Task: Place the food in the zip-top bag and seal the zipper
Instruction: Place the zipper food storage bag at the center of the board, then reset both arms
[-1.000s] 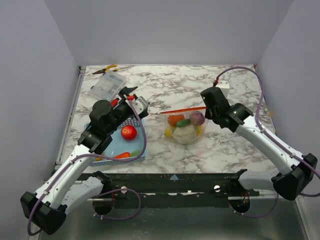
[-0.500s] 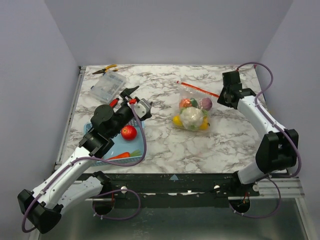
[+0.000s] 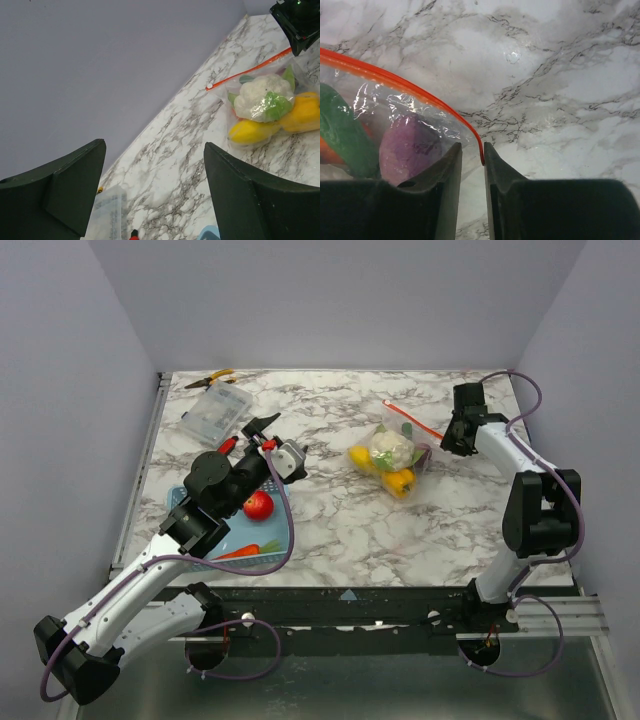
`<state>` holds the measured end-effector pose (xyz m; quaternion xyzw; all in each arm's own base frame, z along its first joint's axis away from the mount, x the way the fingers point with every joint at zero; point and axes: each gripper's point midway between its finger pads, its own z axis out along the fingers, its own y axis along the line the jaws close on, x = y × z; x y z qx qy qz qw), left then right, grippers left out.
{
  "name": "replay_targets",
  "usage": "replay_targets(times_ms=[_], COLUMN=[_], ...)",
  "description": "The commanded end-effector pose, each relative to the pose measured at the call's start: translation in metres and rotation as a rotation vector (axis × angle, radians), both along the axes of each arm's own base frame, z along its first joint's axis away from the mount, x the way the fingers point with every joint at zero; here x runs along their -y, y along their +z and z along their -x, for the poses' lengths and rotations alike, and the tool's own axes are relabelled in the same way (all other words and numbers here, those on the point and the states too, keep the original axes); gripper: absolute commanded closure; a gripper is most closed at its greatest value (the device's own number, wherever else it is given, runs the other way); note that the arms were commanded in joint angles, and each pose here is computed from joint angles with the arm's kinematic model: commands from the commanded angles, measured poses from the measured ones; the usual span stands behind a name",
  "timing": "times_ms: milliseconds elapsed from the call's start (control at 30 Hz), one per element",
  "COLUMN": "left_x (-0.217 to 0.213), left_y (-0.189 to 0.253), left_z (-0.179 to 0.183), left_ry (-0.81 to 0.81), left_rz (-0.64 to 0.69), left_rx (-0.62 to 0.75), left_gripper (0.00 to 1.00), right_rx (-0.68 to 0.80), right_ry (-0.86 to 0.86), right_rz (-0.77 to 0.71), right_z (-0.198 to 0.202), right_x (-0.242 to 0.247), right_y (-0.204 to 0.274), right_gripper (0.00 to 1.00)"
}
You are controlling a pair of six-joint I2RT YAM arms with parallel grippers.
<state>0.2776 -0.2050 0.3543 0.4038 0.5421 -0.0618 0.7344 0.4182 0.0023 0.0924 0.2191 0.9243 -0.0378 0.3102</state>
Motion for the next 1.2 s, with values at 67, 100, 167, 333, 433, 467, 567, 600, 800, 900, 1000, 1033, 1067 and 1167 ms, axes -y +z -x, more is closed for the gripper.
replay_targets(times_ms=[67, 100, 167, 333, 433, 467, 567, 600, 800, 900, 1000, 1033, 1067, 1167], left_x=[-0.005, -0.004, -0.009, -0.018, -0.029, -0.033, -0.046, -0.049, -0.071, -0.083, -0.097, -0.100, -0.103, -0.111], left_y=[0.014, 0.015, 0.019, 0.042, 0.070, 0.078, 0.100, 0.106, 0.123, 0.129, 0.133, 0.134, 0.135, 0.137], left_z=[0.002, 0.002, 0.000, 0.005, 0.013, 0.017, 0.033, 0.038, 0.075, 0.093, 0.106, 0.109, 0.113, 0.120], left_ry=[0.028, 0.027, 0.055, 0.081, 0.099, 0.102, 0.098, 0.092, 0.047, 0.032, 0.040, 0.042, 0.039, 0.049], left_rz=[0.048, 0.059, 0.085, 0.218, 0.359, 0.400, 0.487, 0.513, 0.596, 0.626, 0.647, 0.651, 0.654, 0.652], left_rx=[0.002, -0.004, -0.014, -0.021, -0.032, -0.047, -0.077, -0.089, -0.107, -0.110, -0.100, -0.096, -0.091, -0.089], left_gripper=[0.01, 0.01, 0.01, 0.01, 0.01, 0.01, 0.01, 0.01, 0.01, 0.01, 0.01, 0.01, 0.01, 0.01], right_rx=[0.094, 0.107, 0.127, 0.206, 0.295, 0.332, 0.463, 0.518, 0.800, 0.867, 0.924, 0.945, 0.969, 1.034], right_ry=[0.083, 0.096, 0.121, 0.208, 0.295, 0.308, 0.352, 0.356, 0.325, 0.252, 0.226, 0.220, 0.217, 0.196], right_rz=[-0.036, -0.042, -0.051, -0.053, -0.099, -0.103, -0.116, -0.114, -0.101, -0.083, -0.068, -0.065, -0.064, -0.065], right_z=[-0.003, 0.000, 0.009, 0.039, 0.061, 0.069, 0.093, 0.101, 0.151, 0.172, 0.192, 0.197, 0.203, 0.220], right_x=[-0.011, -0.013, -0.017, -0.033, -0.047, -0.048, -0.052, -0.052, -0.042, -0.028, -0.021, -0.019, -0.018, -0.013], right_y=[0.045, 0.052, 0.066, 0.106, 0.139, 0.152, 0.192, 0.207, 0.291, 0.312, 0.330, 0.336, 0.342, 0.355], right_gripper=[0.58, 0.54, 0.48, 0.29, 0.24, 0.21, 0.14, 0.12, 0.05, 0.03, 0.02, 0.01, 0.01, 0.00])
